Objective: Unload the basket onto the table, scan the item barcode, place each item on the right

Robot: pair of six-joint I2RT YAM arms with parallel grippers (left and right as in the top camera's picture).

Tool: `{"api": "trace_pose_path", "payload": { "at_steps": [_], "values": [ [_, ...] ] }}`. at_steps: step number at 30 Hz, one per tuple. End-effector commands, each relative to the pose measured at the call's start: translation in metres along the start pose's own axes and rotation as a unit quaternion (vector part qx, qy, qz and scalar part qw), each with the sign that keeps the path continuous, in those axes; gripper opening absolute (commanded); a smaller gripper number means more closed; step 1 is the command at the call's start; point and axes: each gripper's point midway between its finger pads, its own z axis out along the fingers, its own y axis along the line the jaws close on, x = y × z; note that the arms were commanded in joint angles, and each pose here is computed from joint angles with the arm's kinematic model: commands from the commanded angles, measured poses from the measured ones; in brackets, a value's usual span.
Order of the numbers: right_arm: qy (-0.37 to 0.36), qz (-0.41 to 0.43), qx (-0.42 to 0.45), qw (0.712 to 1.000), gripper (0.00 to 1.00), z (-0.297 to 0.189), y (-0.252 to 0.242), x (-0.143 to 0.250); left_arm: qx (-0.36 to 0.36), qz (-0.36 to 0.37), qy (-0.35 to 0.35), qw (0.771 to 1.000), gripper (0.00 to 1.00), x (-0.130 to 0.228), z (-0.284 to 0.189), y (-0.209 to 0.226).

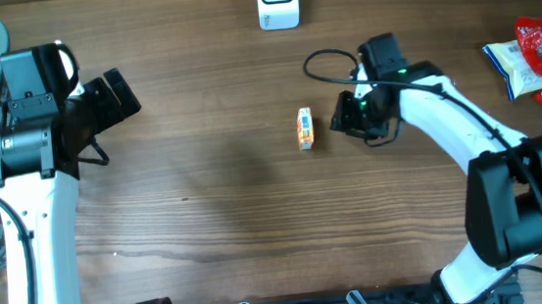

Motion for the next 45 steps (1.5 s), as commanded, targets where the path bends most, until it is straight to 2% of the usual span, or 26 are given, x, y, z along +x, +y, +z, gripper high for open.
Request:
{"api": "trace_pose_path", "payload": {
  "at_steps": [1, 7, 16, 20, 29, 33, 45],
  "values": [
    [-0.031, 0.034, 0.045, 0.998, 0.27, 0.002, -0.001, -0.001, 0.001, -0.010, -0.006, 1.000, 1.00, -0.002, -0.003, 0.001],
    [-0.062, 0.058, 0.084, 0.993, 0.04, 0.002, -0.010, -0.007, 0.001, -0.010, -0.006, 1.000, 1.00, -0.002, -0.003, 0.001],
    [-0.027, 0.060, 0.077, 0.995, 0.04, 0.029, -0.013, -0.002, 0.001, -0.010, -0.006, 1.000, 1.00, -0.002, -0.003, 0.001],
    [-0.002, 0.032, 0.012, 0.999, 0.04, 0.041, 0.010, 0.000, 0.001, -0.010, -0.006, 1.000, 1.00, -0.002, -0.003, 0.001],
    [0.005, 0.023, -0.033, 0.999, 0.05, 0.042, 0.027, -0.002, 0.001, -0.010, -0.006, 1.000, 1.00, -0.002, -0.003, 0.001],
    [0.028, -0.026, -0.111, 0.993, 0.04, 0.038, 0.056, 0.005, 0.001, -0.010, -0.005, 1.000, 1.00, -0.002, -0.003, 0.001],
    [0.036, -0.063, -0.102, 0.992, 0.05, 0.051, 0.076, 0.025, 0.001, -0.010, -0.006, 1.000, 1.00, -0.002, -0.003, 0.001]
  ]
}}
